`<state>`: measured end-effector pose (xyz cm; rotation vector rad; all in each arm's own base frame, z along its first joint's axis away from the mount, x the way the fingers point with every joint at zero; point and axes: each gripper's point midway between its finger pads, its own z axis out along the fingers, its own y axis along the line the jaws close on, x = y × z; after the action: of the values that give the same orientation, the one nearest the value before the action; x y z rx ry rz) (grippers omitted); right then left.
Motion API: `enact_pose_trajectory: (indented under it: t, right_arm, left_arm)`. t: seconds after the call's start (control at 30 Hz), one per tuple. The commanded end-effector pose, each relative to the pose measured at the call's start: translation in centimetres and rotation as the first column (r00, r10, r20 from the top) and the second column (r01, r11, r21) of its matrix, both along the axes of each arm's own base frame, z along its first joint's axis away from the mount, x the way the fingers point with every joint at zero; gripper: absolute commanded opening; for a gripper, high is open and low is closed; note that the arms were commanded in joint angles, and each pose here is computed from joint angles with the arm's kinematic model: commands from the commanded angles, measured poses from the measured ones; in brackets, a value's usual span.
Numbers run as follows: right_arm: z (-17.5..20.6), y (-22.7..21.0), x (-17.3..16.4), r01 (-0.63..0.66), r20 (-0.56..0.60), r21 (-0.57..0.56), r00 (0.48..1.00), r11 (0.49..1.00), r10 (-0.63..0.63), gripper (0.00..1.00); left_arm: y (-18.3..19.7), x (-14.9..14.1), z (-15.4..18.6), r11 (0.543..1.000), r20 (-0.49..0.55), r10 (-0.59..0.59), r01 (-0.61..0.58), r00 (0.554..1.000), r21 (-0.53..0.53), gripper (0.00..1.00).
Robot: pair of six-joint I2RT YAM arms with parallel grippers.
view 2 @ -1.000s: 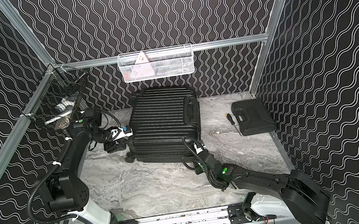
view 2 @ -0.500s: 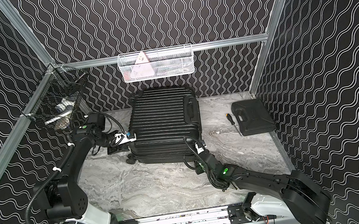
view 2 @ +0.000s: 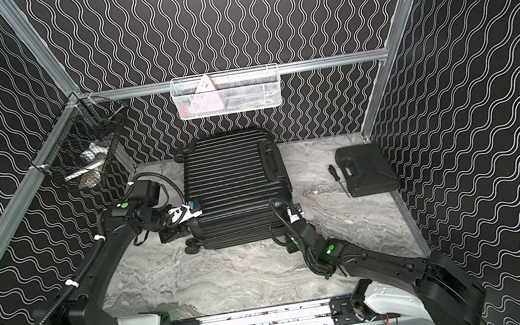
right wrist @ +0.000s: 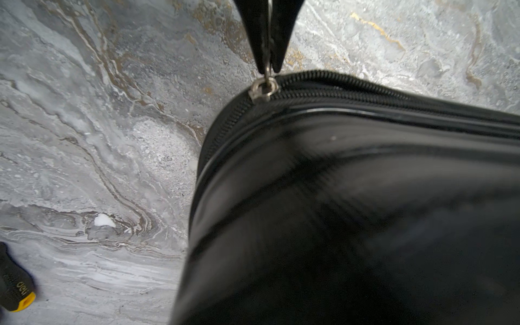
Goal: Close the suitcase zippers
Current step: Zip the zipper on the suitcase.
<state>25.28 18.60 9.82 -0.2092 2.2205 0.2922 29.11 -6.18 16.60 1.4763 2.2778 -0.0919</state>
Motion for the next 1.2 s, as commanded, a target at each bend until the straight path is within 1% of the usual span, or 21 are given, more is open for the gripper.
enact_pose_trajectory:
  t: [0.0, 0.1, 0.2, 0.3, 0.53, 0.7, 0.9, 1.17]
  right_arm:
    - [0.0, 1.1, -1.2, -0.077, -0.044, 0.029, 0.996, 0.997, 0.079, 0.00]
    - [0.3, 1.6, -1.8, -0.121, -0.053, 0.050, 0.991, 0.991, 0.124, 0.00]
    - [0.4, 2.0, -2.4, -0.162, -0.068, 0.064, 0.984, 0.985, 0.166, 0.00]
    - [0.5, 2.8, -3.0, -0.209, -0.086, 0.086, 0.973, 0.974, 0.216, 0.00]
    - [1.2, 5.5, -4.5, -0.350, -0.091, 0.157, 0.926, 0.923, 0.366, 0.00]
    - [1.4, 6.3, -5.5, -0.412, -0.085, 0.179, 0.898, 0.893, 0.431, 0.00]
    - [1.4, 7.7, -6.0, -0.470, -0.078, 0.194, 0.868, 0.861, 0.491, 0.00]
    - [1.3, 9.5, -5.6, -0.490, -0.077, 0.180, 0.858, 0.853, 0.509, 0.00]
  left_arm:
    - [0.8, 1.5, 0.3, 0.970, -0.007, 0.241, -0.241, 0.971, -0.022, 0.17]
    - [1.0, 3.2, 1.3, 0.946, 0.016, 0.321, -0.321, 0.947, -0.042, 0.15]
    - [1.7, 4.1, 1.4, 0.921, 0.016, 0.389, -0.389, 0.921, -0.022, 0.12]
    - [2.2, 4.5, 1.2, 0.898, 0.018, 0.439, -0.439, 0.898, -0.008, 0.13]
    - [1.5, 4.5, 0.7, 0.893, 0.005, 0.449, -0.449, 0.894, -0.027, 0.10]
    - [1.5, 4.6, 1.0, 0.891, 0.014, 0.453, -0.452, 0.892, -0.037, 0.09]
    - [0.8, 4.5, 0.9, 0.896, 0.002, 0.442, -0.441, 0.897, -0.053, 0.09]
    - [-0.5, 3.7, 0.3, 0.913, -0.032, 0.404, -0.405, 0.914, -0.053, 0.10]
